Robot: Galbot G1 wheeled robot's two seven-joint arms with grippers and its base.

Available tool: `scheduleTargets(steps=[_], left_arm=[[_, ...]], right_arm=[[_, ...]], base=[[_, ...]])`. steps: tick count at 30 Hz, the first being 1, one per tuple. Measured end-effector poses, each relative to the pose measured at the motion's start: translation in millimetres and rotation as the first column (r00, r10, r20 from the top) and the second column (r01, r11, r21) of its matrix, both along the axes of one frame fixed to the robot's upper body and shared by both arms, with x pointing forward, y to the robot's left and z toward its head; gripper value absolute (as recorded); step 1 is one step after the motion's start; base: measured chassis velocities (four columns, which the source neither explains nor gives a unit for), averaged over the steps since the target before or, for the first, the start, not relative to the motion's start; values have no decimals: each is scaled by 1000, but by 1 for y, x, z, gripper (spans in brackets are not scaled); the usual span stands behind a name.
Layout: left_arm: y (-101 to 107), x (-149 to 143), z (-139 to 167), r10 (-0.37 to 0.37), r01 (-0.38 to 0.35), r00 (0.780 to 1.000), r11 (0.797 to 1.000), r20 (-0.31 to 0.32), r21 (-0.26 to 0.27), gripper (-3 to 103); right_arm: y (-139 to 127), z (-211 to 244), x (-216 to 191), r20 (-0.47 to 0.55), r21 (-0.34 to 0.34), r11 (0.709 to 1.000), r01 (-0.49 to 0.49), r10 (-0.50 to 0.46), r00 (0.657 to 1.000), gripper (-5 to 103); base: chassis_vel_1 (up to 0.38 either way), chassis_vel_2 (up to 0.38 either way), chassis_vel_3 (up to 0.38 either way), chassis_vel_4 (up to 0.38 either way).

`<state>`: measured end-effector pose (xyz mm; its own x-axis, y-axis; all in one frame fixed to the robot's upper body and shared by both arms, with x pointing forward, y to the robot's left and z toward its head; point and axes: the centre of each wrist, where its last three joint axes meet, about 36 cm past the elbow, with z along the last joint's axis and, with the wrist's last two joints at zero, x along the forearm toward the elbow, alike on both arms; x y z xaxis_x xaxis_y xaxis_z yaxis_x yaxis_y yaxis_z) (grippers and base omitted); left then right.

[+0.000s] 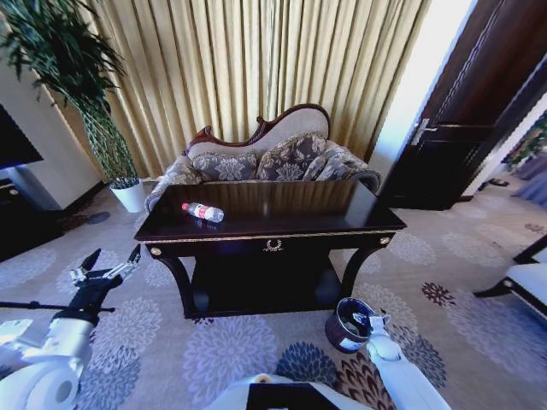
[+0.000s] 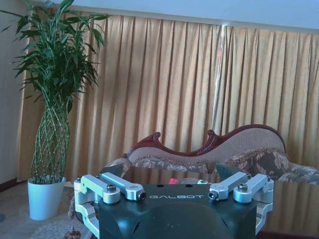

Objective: Move to the front of the table and place the trash on the table into the trash bin.

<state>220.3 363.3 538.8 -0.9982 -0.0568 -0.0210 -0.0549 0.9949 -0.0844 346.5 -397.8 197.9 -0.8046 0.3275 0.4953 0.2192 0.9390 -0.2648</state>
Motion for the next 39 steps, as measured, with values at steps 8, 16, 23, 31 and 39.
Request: scheduleTargets(steps=[8,16,23,31,39], left_arm=[[-1,0,2,-5,5,1000,1000,10,-18,100],[-1,0,2,-6,6,1000,1000,13,-20,100],[1,0,4,-6,6,1000,1000,13,-15,100],[0,-1,6,-11,11,1000,1000,17,-14,100],[-1,-1,9,-18,18,1000,1000,22,-15,100]], right_arm=[[45,147,1,334,139,977,-160,106,936,100],[85,247,-43,398,148,945,-293,214,892,100],[121,317,-75,490,149,910,-388,273,828,100],[130,329,-83,500,155,902,-403,281,820,100],[128,326,-80,495,156,905,-396,275,824,100]], base=[[0,0,0,0],[0,0,0,0],[0,0,0,0],[0,0,0,0],[0,0,0,0]])
